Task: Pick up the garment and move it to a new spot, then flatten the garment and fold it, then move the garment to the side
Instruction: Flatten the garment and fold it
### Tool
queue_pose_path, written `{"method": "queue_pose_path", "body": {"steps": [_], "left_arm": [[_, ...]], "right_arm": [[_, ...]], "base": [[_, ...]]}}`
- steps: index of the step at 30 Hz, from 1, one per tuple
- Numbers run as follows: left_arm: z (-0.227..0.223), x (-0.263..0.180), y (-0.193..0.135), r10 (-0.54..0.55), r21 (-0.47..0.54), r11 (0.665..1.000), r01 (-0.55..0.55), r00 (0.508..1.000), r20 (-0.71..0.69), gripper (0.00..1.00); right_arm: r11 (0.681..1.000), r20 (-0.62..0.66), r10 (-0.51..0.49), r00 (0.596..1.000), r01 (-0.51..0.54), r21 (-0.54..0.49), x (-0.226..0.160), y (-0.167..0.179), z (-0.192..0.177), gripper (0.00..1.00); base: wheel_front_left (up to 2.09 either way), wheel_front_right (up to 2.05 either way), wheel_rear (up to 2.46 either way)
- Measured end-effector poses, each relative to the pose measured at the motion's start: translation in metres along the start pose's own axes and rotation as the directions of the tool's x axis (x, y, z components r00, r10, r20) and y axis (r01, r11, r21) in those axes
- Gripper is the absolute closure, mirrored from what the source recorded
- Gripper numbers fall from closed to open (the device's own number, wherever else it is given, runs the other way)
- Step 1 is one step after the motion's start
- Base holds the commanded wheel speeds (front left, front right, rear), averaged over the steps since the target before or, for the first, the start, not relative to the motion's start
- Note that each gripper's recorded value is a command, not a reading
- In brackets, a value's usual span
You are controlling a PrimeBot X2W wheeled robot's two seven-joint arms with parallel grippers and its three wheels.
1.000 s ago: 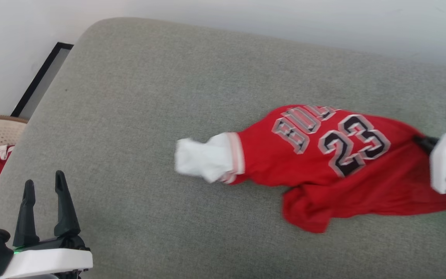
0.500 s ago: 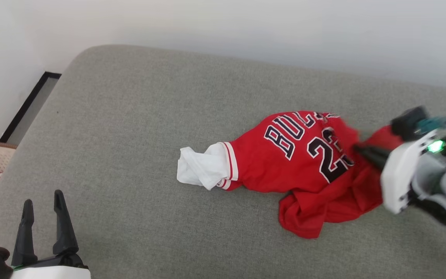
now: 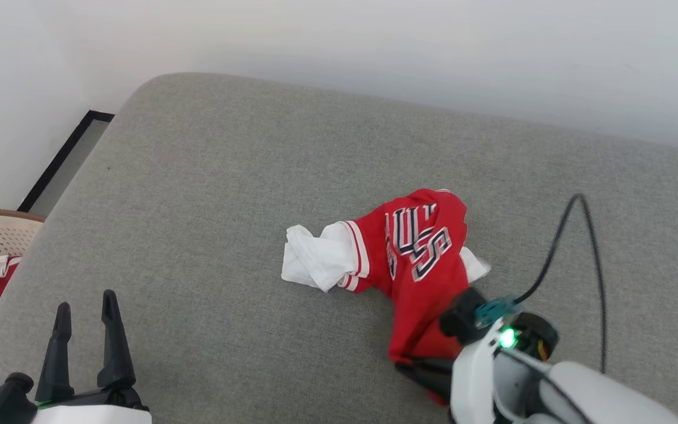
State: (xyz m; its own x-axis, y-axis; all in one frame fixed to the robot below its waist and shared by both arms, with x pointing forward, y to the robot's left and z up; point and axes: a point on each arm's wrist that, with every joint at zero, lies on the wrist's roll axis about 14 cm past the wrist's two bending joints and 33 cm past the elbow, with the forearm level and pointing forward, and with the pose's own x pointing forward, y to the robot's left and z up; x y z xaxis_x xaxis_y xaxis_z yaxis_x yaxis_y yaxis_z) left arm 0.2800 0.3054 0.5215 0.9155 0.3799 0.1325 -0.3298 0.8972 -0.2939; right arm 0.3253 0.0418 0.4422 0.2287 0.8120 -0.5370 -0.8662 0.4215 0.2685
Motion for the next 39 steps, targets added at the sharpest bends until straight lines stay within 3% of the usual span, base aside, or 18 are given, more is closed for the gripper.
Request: {"method": "queue_pose_path", "body": {"steps": [1,2,9,16,21,29,39], "left_arm": [[0.0,0.001,0.0,0.0,0.0,1.0,0.0,1.0,-0.001,0.0],[-0.001,0.002,-0.001,0.0,0.0,1.0,0.0,1.0,-0.002,0.0],[-0.004,0.005,0.0,0.009,-0.011,1.0,-0.009,1.0,-0.009,0.0],[-0.001,0.007,0.002,0.021,-0.011,1.0,-0.021,1.0,-0.001,0.0],[-0.003,0.007,0.003,0.028,-0.007,1.0,-0.028,1.0,-0.006,0.0],[-0.006,0.008,0.004,0.04,-0.009,0.999,-0.04,0.999,-0.018,0.0],[-0.012,0.011,0.004,0.055,-0.014,0.998,-0.056,0.998,-0.04,0.0]], "right_arm": [[1.0,-0.011,0.011,1.0,-0.011,0.0,0.003,0.004,-0.004,0.18],[1.0,-0.02,0.016,1.0,-0.016,-0.002,0.006,0.006,-0.006,0.0],[1.0,0.076,0.006,0.997,-0.007,0.016,0.001,-0.005,0.023,0.0],[0.994,0.211,-0.11,0.971,0.11,0.012,-0.03,-0.05,0.064,0.0],[0.972,0.257,-0.234,0.938,0.234,0.034,-0.049,-0.093,0.076,0.0],[0.931,0.133,-0.362,0.923,0.35,0.102,-0.053,-0.15,0.047,0.0],[0.944,-0.033,-0.301,0.953,0.303,0.131,-0.011,-0.16,0.013,0.0]], "base": [[0.0,0.0,0.0],[0.0,0.0,0.0],[0.0,0.0,0.0],[0.0,0.0,0.0],[0.0,0.0,0.0],[0.0,0.0,0.0],[0.0,0.0,0.0]]}}
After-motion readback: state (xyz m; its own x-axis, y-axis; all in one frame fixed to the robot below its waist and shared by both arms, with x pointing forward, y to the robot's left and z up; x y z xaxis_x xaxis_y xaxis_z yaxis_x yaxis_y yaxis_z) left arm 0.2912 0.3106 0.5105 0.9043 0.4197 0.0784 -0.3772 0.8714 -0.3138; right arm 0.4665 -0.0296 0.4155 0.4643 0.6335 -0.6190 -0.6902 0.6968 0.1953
